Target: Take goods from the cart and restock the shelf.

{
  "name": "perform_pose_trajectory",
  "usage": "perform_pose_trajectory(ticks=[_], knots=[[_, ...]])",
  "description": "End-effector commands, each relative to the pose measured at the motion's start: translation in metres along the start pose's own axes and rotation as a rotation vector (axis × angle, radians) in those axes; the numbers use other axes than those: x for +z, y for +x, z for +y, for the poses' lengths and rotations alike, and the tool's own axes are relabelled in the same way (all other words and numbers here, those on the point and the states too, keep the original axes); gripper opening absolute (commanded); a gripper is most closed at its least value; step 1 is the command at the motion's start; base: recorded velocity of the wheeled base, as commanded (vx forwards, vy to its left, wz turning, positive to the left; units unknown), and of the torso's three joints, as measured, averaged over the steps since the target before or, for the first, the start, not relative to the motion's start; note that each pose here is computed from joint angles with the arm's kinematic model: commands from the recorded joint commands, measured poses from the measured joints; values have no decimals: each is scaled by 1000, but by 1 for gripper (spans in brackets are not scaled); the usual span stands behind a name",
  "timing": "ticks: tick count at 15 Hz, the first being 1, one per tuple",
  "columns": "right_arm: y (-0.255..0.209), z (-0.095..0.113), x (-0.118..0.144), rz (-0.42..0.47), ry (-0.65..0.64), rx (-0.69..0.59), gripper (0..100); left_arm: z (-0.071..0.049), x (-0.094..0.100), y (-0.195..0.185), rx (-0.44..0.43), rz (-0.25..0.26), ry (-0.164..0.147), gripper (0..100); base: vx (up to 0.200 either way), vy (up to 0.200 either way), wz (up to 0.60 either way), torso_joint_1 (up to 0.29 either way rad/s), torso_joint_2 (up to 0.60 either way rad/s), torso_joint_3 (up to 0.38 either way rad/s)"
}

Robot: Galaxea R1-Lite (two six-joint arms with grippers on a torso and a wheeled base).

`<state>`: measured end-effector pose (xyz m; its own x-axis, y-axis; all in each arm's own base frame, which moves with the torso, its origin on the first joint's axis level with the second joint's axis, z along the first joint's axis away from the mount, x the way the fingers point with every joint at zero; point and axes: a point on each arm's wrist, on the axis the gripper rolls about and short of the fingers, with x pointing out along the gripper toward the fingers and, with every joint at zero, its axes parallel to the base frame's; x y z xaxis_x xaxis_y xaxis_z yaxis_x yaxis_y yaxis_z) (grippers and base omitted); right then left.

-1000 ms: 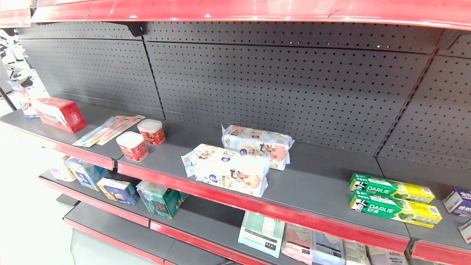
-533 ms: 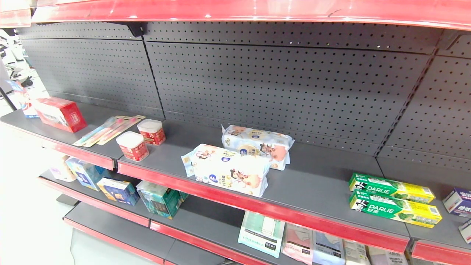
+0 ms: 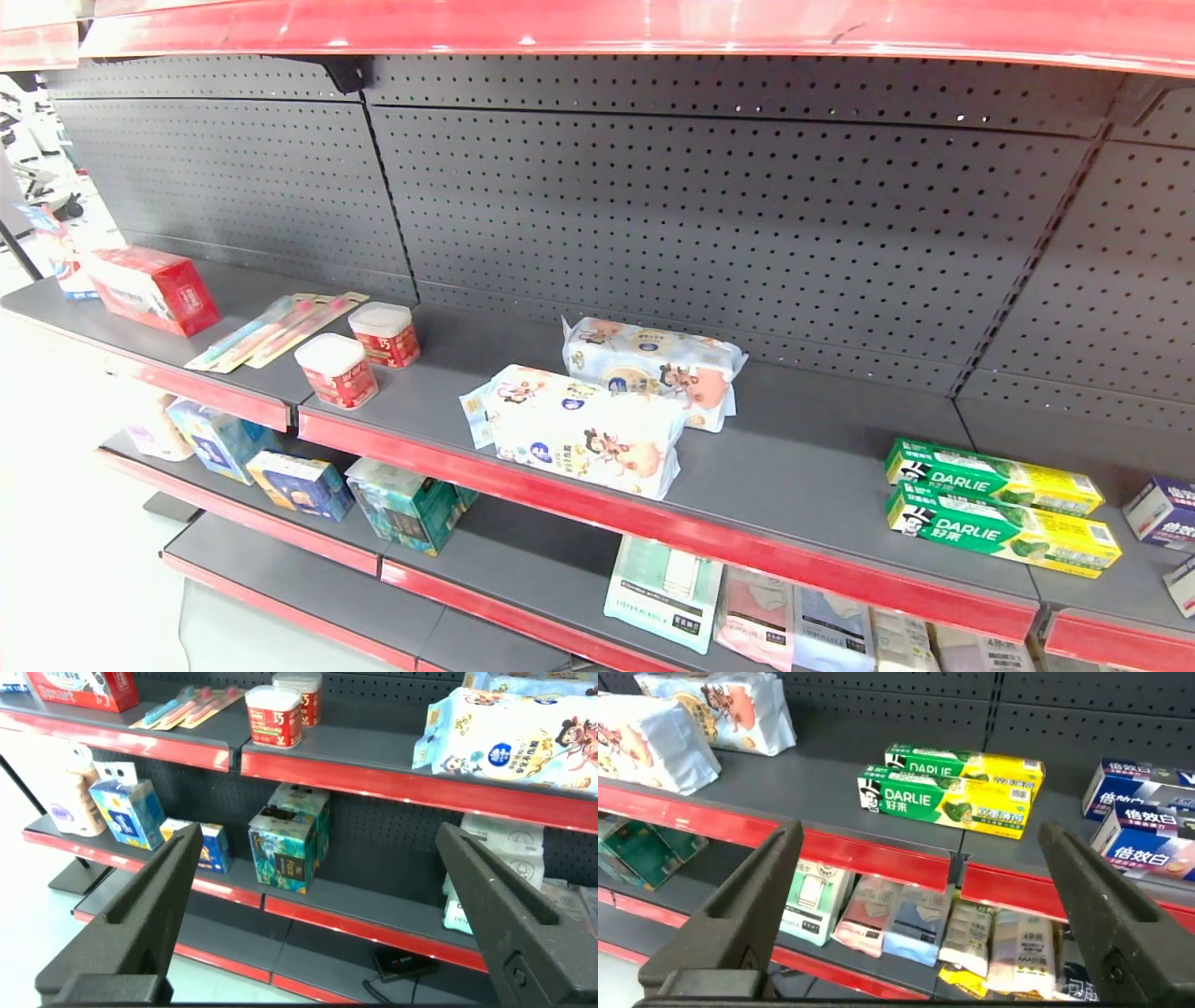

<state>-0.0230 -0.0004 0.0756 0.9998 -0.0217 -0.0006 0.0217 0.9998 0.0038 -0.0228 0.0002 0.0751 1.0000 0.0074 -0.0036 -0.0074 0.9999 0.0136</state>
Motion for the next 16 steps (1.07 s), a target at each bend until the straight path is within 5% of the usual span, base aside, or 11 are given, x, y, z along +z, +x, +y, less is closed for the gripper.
perform_pose_trajectory(ticks=[1,13,16], knots=[[0,0,0,1,1,-1,100,0,0,0,0,4,0,100,0,0,0,0,0,0],[0,0,0,2,1,-1,100,0,0,0,0,3,0,100,0,0,-600,6,2,2],[0,0,0,1,-1,0,100,0,0,0,-1,-1,0,100,0,0,0,0,0,0]])
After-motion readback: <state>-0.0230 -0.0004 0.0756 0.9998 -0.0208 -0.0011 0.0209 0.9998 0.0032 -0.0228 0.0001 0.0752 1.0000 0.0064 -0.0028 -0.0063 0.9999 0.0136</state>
